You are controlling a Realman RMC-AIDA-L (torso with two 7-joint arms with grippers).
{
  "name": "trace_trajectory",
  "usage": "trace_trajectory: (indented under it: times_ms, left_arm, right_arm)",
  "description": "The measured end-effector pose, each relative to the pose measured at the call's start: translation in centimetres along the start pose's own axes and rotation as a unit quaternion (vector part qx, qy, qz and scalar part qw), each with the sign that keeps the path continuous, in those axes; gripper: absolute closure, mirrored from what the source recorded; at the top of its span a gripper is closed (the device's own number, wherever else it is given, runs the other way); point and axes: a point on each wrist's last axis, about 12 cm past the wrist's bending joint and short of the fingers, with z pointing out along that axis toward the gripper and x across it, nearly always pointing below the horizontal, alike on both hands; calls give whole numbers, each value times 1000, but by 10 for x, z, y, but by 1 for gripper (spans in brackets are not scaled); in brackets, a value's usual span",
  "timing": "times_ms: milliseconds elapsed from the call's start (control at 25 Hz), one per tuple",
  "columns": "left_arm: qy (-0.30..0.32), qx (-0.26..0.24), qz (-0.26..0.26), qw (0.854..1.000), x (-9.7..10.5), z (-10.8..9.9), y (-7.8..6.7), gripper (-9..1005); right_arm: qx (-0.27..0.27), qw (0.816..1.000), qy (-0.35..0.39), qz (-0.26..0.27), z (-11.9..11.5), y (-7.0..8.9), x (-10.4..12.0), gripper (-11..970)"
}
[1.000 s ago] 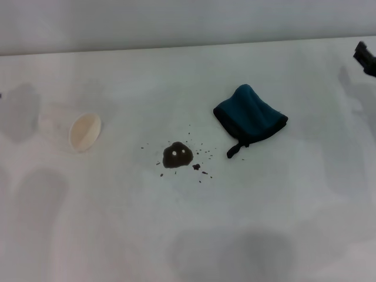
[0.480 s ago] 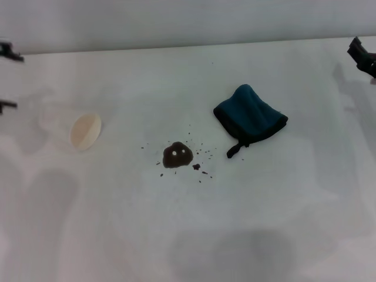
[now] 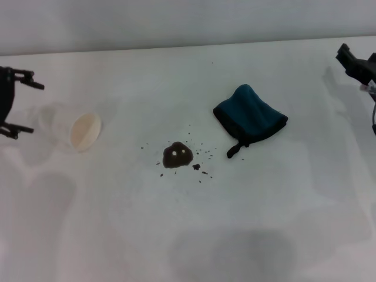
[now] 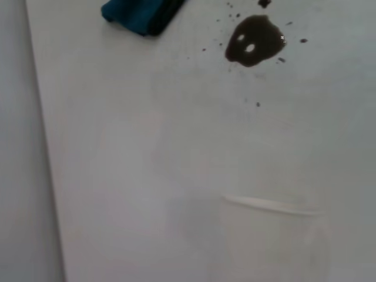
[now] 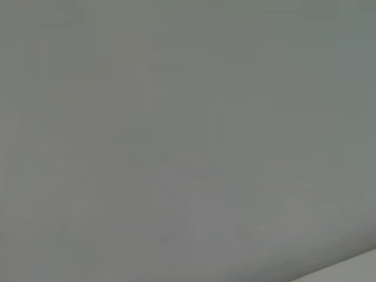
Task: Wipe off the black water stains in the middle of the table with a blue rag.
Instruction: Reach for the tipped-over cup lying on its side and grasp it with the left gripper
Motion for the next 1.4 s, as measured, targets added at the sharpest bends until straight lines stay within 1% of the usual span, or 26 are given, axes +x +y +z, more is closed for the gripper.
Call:
trace_trajectory:
  times_ms: [80,200,440,640,840,1200,1400]
  left_arm:
    - [-6,1,5,1000,0,6,-5,118]
    - [-9,2,5,1000,2,12,-9,118]
    - [2,-3,7,1000,6,15,-10,119]
    - [5,-21,14,1000,9,22,-13,118]
    - [-1,-32,10,999,8,29,-14,118]
    - [1,-32,15,999,5,43,-15,119]
    - [12,-37,15,999,3,56,-18,119]
  right_arm:
    - [0,1000,1,2,-1,0,2,117]
    - [0,1000,1,3,-2,-1,2,117]
    - [-5,1000,-2,3,1,3,0,116]
    - [-9,1000,-1,4,2,7,0,116]
    - [-12,1000,4,10,2,10,3,115]
    - [-24,1000,1,13,5,17,1,116]
    - [-29,1000,-1,11,6,19,0,116]
